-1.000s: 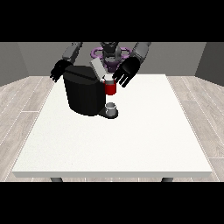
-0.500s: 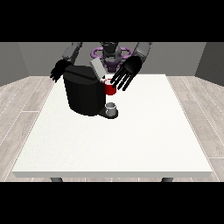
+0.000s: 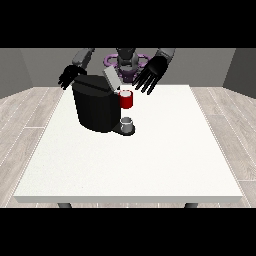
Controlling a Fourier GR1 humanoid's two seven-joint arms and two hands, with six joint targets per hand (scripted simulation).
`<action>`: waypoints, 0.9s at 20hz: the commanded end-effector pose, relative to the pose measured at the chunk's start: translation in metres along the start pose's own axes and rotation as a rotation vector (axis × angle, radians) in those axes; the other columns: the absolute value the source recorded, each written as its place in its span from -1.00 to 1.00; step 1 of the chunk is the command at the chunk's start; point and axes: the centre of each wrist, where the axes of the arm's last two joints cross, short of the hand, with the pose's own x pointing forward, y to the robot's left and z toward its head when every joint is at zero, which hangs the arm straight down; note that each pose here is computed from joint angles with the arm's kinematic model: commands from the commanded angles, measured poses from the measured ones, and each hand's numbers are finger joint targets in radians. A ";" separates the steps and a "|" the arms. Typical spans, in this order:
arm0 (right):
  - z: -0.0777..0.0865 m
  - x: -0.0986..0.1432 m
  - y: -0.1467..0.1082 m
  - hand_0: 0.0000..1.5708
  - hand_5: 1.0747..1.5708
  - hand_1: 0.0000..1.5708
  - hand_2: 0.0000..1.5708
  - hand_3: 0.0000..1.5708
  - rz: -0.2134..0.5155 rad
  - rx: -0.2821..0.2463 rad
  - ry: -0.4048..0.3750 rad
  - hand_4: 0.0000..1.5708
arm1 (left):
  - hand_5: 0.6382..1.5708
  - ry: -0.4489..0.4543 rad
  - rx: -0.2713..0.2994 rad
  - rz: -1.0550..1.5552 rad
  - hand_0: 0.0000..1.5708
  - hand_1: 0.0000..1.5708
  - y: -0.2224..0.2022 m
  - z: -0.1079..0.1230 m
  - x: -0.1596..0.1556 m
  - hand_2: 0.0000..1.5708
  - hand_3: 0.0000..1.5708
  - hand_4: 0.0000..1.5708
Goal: Insert the coffee pod into the coffee machine and close the lid
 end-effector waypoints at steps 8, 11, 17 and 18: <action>0.026 -0.021 -0.034 -1.00 1.00 -1.00 -1.00 -1.00 -0.011 -0.060 0.095 -0.43 | 1.00 0.007 0.025 0.531 -1.00 -1.00 -0.079 0.014 -0.024 -1.00 -1.00 -0.90; 0.037 -0.028 -0.030 -1.00 1.00 -1.00 -1.00 -1.00 0.054 -0.054 0.106 -0.45 | 1.00 0.029 -0.001 0.721 -1.00 -1.00 -0.126 0.026 -0.030 -1.00 -1.00 -0.70; 0.032 -0.014 -0.042 -1.00 1.00 -1.00 -1.00 -1.00 0.069 0.007 0.114 -0.63 | 1.00 0.070 -0.037 0.883 -1.00 -1.00 -0.183 0.057 -0.045 -1.00 -1.00 -1.00; 0.026 0.001 -0.039 -1.00 1.00 -1.00 -1.00 -1.00 0.062 0.060 0.085 -0.67 | 1.00 0.108 -0.022 0.889 -1.00 -1.00 -0.178 0.061 -0.054 -1.00 -1.00 -0.76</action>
